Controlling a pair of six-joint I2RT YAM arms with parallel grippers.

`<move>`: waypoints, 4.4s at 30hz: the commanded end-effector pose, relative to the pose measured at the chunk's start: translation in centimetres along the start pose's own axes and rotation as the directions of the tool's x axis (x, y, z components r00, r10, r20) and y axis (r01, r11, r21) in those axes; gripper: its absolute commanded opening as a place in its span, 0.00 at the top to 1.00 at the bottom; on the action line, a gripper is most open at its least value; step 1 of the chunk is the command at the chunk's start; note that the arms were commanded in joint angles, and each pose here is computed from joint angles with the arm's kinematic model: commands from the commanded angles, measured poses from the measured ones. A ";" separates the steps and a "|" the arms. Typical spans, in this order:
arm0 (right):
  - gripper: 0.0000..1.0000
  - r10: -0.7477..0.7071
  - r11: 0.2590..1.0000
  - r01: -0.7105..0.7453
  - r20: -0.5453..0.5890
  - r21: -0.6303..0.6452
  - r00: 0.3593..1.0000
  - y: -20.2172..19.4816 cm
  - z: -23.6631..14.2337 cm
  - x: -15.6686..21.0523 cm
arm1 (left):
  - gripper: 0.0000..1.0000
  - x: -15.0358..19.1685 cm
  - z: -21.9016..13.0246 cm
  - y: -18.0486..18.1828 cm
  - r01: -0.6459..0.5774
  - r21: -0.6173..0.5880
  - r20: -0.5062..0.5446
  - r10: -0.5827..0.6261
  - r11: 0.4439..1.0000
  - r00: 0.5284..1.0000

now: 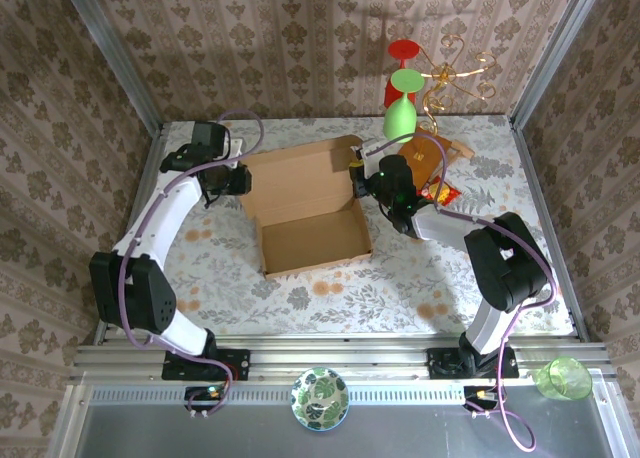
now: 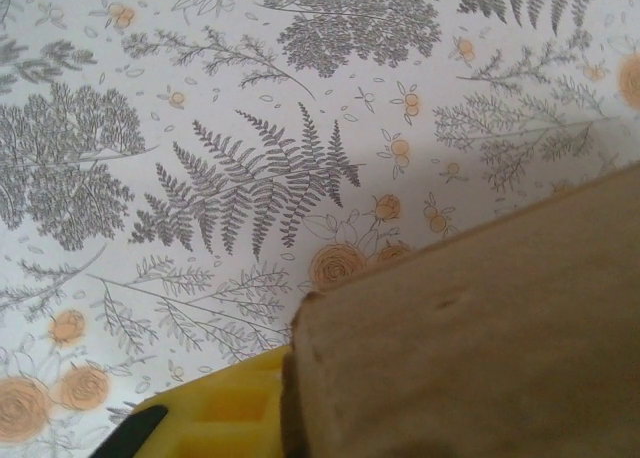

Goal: Fold the paper box

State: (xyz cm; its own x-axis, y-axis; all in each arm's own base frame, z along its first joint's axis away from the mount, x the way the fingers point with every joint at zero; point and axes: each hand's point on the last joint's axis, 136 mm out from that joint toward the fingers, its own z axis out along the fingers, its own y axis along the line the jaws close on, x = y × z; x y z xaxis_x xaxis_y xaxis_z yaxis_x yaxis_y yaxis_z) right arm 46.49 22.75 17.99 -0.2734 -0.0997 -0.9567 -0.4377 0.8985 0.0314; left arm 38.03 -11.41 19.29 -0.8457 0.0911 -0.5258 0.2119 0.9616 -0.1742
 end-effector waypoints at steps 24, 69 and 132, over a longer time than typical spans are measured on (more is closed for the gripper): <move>0.53 0.335 0.942 -0.336 -0.181 0.023 0.925 3.9 -5.0 -1.8 | 1.00 -2.9 -0.6 0.7 -0.057 -0.124 0.444 0.107 0.991 0.889; 0.47 0.924 0.188 -0.821 -0.381 0.539 -0.039 5.3 -7.8 3.6 | 1.00 0.3 -0.6 -0.3 -0.020 0.055 0.541 -0.013 0.998 0.841; 0.69 0.883 0.206 -0.890 -0.469 0.407 -0.010 7.5 -1.8 3.4 | 1.00 2.2 -0.2 -0.9 0.098 0.315 0.552 -0.266 0.944 0.791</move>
State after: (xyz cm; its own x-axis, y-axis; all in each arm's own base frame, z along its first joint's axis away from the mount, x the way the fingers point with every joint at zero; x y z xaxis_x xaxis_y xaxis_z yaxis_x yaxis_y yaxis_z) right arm 41.08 26.73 14.70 -0.7015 0.6680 0.2483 0.6194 0.3992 0.6760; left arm 37.39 -8.83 17.57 -0.4542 -0.3457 -0.8211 0.1077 0.8936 -0.4358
